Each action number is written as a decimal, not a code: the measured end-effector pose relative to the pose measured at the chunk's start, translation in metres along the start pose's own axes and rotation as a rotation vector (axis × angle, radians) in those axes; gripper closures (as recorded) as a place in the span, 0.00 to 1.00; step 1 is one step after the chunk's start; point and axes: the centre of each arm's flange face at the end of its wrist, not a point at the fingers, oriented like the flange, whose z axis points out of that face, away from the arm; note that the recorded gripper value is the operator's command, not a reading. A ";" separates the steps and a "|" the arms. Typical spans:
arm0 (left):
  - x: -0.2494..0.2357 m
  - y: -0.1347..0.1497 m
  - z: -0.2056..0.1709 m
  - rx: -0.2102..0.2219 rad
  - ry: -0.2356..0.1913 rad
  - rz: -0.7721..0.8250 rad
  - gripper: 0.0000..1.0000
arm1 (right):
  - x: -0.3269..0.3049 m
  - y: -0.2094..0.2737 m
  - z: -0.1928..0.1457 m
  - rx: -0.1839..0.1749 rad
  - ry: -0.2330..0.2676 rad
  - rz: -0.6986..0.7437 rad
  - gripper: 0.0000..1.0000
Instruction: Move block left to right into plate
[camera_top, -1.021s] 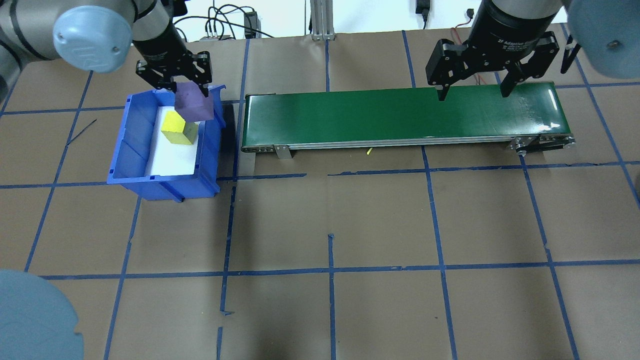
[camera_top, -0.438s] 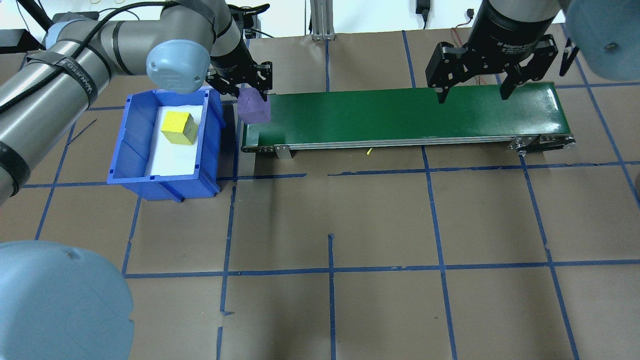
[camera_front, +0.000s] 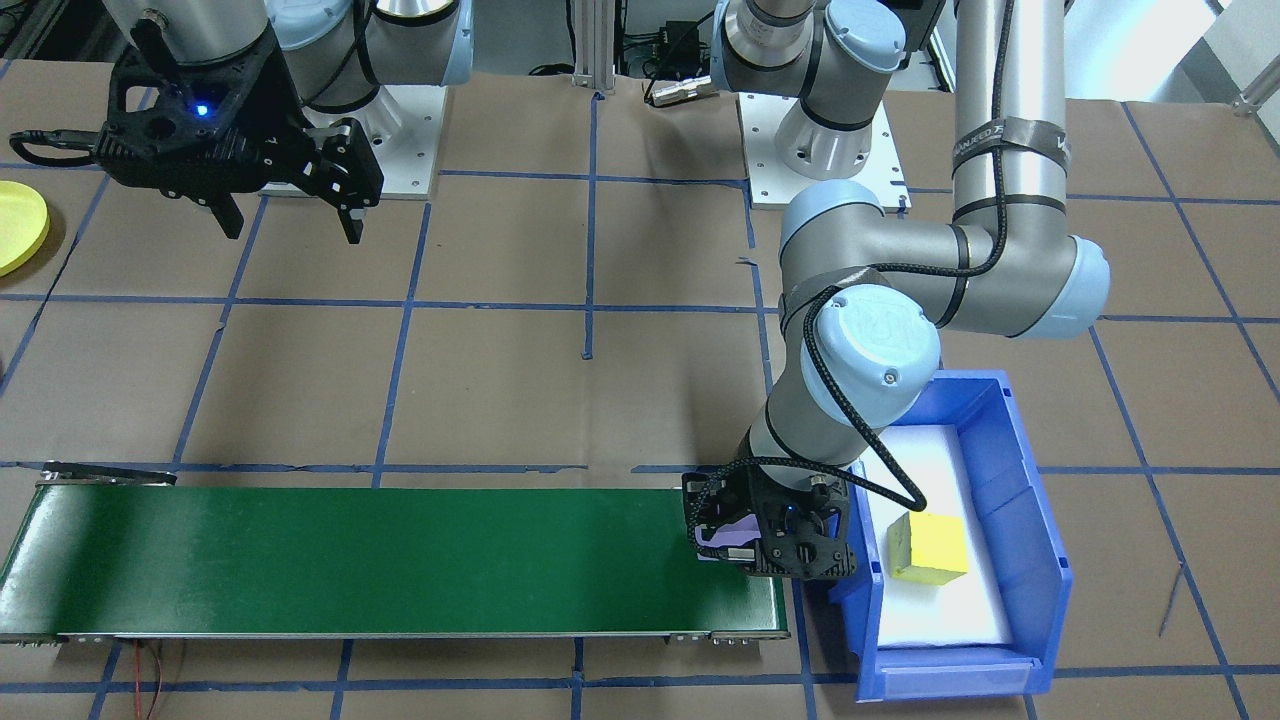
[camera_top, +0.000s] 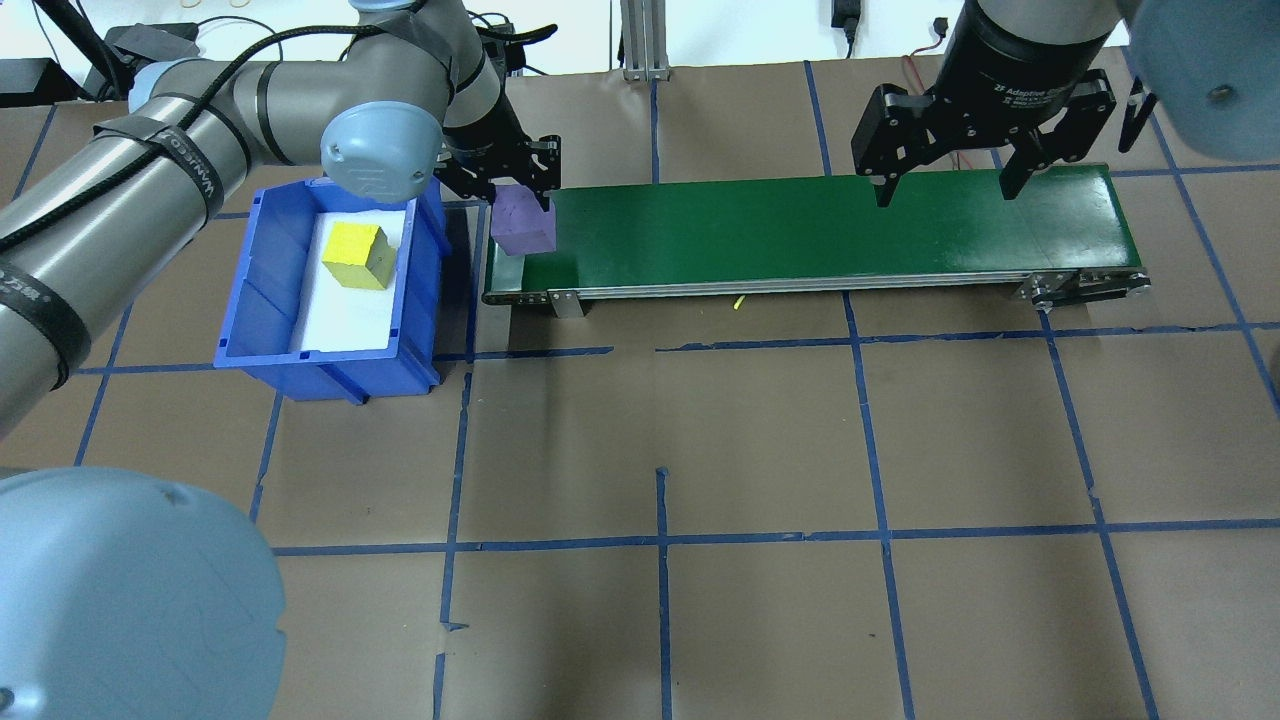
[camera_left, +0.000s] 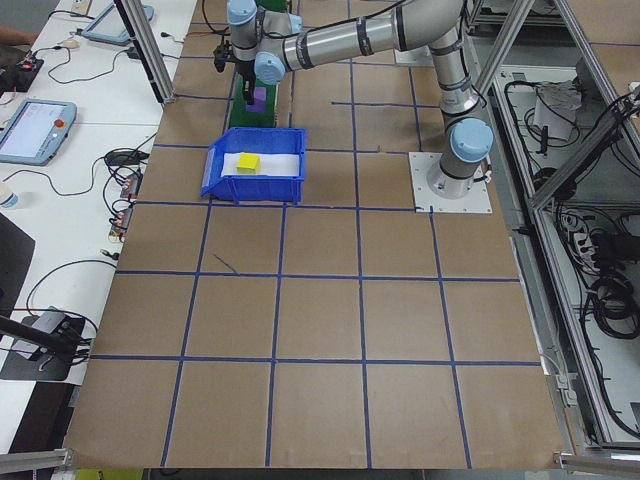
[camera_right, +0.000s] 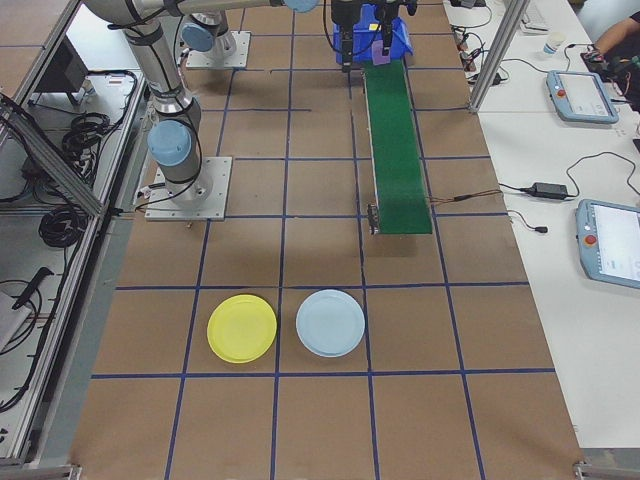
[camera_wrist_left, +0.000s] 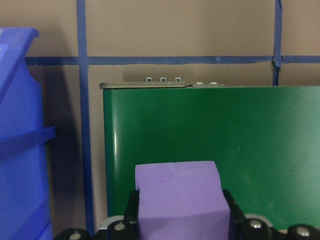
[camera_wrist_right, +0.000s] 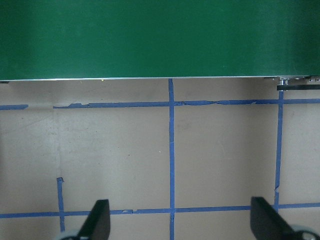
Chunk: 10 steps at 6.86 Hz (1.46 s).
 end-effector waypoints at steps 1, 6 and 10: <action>0.000 0.000 0.012 0.011 0.002 0.004 0.01 | 0.000 0.000 0.000 0.000 0.000 -0.001 0.00; 0.008 0.020 -0.039 0.083 0.047 0.003 0.00 | 0.001 0.000 0.000 0.000 0.000 0.000 0.00; -0.105 0.003 -0.065 0.080 -0.139 0.056 0.00 | 0.001 -0.001 -0.001 0.003 0.000 0.001 0.00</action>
